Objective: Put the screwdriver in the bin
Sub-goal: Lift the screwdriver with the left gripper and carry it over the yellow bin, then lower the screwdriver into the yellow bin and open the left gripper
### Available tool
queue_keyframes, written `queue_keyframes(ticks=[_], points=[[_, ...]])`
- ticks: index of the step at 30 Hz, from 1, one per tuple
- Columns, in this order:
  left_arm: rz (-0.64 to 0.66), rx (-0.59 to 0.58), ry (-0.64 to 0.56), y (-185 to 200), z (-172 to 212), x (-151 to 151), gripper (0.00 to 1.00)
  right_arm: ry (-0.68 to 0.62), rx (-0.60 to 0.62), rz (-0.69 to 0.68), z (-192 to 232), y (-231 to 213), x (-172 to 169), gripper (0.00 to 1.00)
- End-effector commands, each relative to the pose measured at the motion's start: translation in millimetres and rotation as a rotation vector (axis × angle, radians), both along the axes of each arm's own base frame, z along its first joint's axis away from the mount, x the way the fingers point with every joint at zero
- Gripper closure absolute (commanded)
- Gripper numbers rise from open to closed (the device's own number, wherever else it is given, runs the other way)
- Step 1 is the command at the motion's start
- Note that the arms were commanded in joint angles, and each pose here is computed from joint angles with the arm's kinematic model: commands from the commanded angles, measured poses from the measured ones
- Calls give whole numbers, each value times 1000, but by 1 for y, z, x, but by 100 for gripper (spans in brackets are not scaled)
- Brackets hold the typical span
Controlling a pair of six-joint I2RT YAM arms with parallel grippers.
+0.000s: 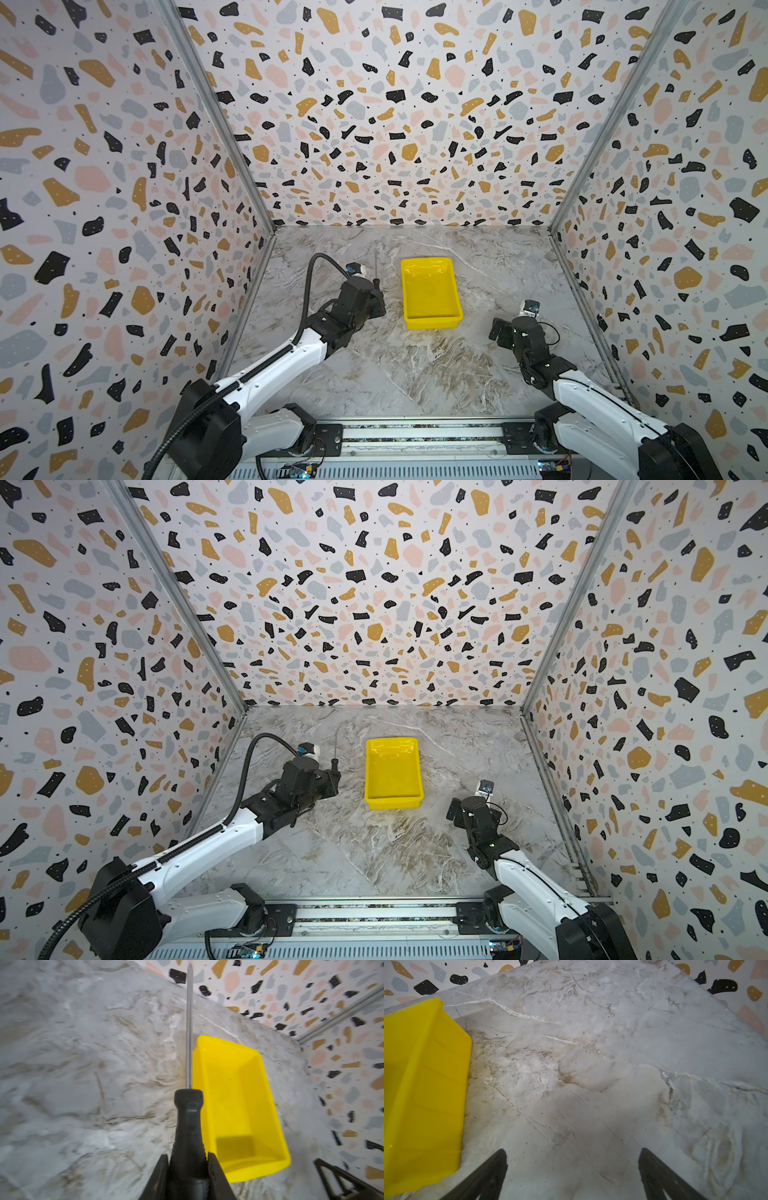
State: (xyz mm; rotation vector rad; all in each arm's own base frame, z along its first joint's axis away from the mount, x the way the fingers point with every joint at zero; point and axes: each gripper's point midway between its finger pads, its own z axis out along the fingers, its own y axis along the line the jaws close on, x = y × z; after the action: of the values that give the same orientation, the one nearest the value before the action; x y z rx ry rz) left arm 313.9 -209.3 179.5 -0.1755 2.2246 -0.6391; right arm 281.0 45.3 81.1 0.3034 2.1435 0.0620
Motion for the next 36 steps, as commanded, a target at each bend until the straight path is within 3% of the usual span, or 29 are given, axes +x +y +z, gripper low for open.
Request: queue_keyframes(ticks=[1, 3, 8, 22, 36], points=[[-29, -232, -7, -55, 25, 0, 96, -47, 9, -13, 19, 2, 8, 0], [-66, -252, 1, -82, 23, 1, 96, -47, 8, -13, 19, 2, 8, 0], [-97, -181, 79, -118, -13, 19, 100, -49, 10, -11, 19, 2, 7, 0], [7, 34, 143, -107, -69, 40, 95, -56, 14, 0, 21, 5, 7, 0], [51, 104, 161, -102, -68, 47, 64, -60, 13, 1, 22, 5, 7, 0]])
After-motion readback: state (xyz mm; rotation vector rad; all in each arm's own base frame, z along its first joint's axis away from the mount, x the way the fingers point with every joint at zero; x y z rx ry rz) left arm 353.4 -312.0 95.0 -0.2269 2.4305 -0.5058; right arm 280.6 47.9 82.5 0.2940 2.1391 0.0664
